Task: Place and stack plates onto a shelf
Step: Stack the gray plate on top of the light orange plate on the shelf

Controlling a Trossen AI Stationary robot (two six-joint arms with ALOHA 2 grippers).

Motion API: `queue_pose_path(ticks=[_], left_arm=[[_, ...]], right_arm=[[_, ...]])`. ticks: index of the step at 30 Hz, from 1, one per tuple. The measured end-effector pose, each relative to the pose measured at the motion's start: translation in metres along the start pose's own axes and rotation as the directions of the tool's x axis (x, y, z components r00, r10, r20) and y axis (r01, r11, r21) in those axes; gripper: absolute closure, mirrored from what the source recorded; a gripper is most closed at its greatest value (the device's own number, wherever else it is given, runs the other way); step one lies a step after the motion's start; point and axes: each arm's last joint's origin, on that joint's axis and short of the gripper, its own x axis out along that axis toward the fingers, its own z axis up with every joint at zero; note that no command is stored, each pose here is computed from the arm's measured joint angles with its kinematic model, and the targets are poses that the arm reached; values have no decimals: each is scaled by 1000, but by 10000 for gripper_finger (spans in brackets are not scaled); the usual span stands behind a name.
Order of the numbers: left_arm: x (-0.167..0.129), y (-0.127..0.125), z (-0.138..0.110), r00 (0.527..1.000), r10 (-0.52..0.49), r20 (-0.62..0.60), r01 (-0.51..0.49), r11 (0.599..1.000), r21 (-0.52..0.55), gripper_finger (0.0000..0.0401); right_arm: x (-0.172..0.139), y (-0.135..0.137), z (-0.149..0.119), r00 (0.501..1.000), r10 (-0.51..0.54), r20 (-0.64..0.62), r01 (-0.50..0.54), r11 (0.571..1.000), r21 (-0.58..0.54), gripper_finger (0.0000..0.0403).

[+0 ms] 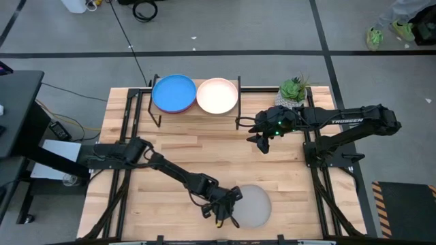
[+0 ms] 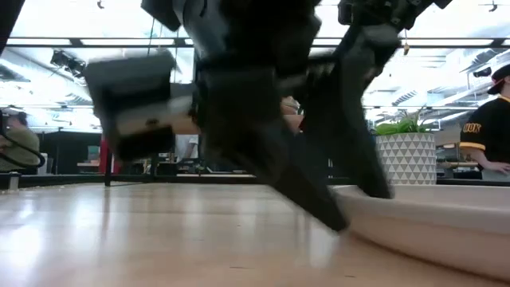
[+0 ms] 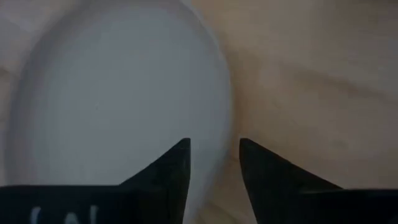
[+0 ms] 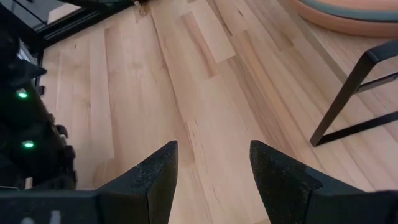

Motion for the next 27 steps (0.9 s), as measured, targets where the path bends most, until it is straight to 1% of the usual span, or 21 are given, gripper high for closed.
queue_pose_path(ticks=[2,4,8,9,13,16,19,21,24,27], left_arm=[[2,0,-5,1000,-13,-18,13,1000,-7,267],[1,2,-7,1000,-19,-21,19,1000,3,291],[1,2,-8,999,-27,-23,27,999,20,369],[1,2,-8,999,-27,-28,27,1000,11,382],[0,-1,-7,998,-38,-40,38,999,19,385],[-15,-1,0,998,-26,-65,28,999,17,385],[-46,3,12,996,1,-85,-3,1000,-17,385],[-66,7,15,993,19,-118,-27,997,-70,385],[-94,11,12,977,38,-209,-68,988,-140,385],[-121,19,4,955,60,-290,-121,973,-198,385]], right_arm=[[0,0,0,1000,0,0,0,1000,1,197],[0,0,-1,1000,-3,-9,3,1000,1,197],[0,0,-1,1000,-3,-7,3,1000,0,197],[0,0,-1,1000,-2,-6,2,1000,0,197],[0,0,-1,1000,-2,-7,2,1000,0,197],[0,0,-2,1000,-2,-17,2,1000,0,197],[-2,6,-10,998,-6,-68,4,1000,-21,197],[-2,15,-19,997,-44,-65,40,997,-59,197],[0,28,-40,992,-127,-18,124,987,-97,197],[0,40,-59,988,-152,33,154,982,-108,197]])
